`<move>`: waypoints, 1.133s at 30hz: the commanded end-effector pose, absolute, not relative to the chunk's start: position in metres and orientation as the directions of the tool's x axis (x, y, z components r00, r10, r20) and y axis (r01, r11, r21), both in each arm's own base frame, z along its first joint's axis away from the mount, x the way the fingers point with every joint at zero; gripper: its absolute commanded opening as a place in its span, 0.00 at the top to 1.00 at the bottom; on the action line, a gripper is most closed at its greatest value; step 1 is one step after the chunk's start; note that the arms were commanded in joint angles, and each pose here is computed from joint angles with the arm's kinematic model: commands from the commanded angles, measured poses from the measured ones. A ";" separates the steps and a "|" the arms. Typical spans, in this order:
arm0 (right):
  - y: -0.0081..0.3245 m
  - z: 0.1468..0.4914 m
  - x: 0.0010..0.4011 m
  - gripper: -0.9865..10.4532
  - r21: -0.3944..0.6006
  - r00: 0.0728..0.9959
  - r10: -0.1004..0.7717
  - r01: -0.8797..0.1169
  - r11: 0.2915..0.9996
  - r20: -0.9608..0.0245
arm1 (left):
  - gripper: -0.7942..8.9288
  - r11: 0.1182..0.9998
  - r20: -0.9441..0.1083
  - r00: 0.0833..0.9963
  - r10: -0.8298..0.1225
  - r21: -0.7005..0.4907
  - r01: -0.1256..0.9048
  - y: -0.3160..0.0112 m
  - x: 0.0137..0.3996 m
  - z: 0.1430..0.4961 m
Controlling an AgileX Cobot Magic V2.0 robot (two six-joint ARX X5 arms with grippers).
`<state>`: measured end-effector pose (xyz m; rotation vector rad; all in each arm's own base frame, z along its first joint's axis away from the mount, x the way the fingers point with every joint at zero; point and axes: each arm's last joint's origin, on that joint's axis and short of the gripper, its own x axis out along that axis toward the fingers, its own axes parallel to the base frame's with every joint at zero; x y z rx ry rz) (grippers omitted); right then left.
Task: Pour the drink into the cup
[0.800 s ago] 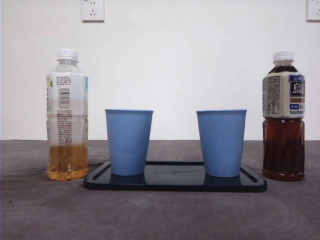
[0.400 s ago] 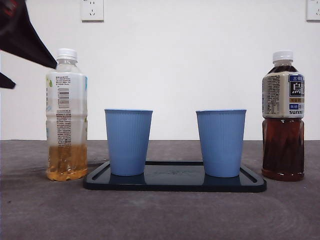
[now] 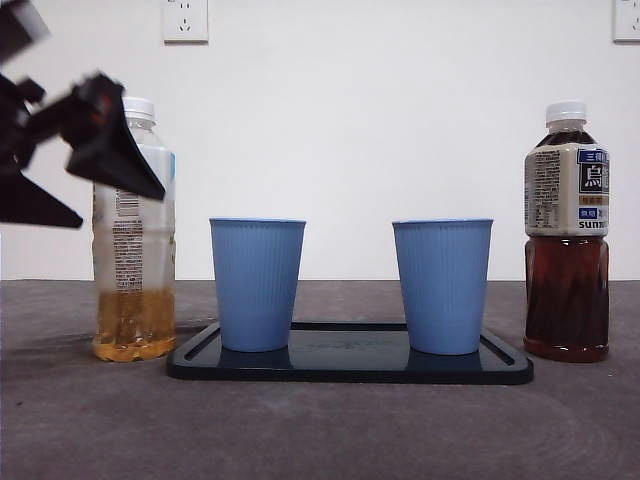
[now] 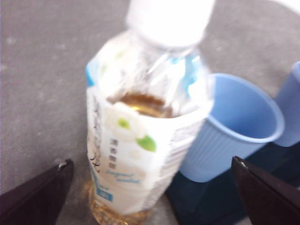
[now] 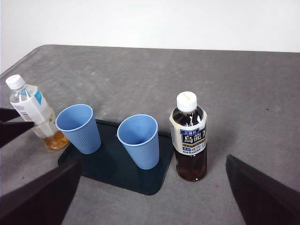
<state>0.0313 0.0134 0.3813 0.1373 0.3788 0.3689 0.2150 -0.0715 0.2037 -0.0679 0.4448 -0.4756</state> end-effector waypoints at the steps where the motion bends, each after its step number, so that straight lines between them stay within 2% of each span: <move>1: 0.013 0.386 0.029 0.48 0.221 0.869 0.381 -0.323 0.920 -0.315 | 0.31 0.896 -0.402 0.802 -0.441 -0.154 0.416 -0.076 0.223 0.195; 10: 0.013 0.386 0.029 0.48 0.223 0.870 0.380 -0.322 0.920 -0.315 | 0.31 0.894 -0.391 0.805 -0.445 -0.155 0.419 -0.083 0.243 0.172; 16: 0.013 0.387 0.029 0.48 0.224 0.872 0.379 -0.321 0.920 -0.311 | 0.32 0.892 -0.342 0.824 -0.451 -0.147 0.427 -0.086 0.251 0.167; 20: 0.013 0.387 0.029 0.48 0.229 0.872 0.379 -0.319 0.920 -0.310 | 0.42 0.892 -0.342 0.824 -0.451 -0.147 0.427 -0.087 0.254 0.162; 25: 0.013 0.387 0.029 0.48 0.230 0.871 0.379 -0.318 0.920 -0.311 | 0.65 0.892 -0.347 0.823 -0.451 -0.146 0.427 -0.087 0.254 0.161; 34: 0.013 0.387 0.029 0.48 0.230 0.871 0.380 -0.319 0.920 -0.311 | 0.66 0.890 -0.302 0.837 -0.456 -0.141 0.434 -0.086 0.252 0.171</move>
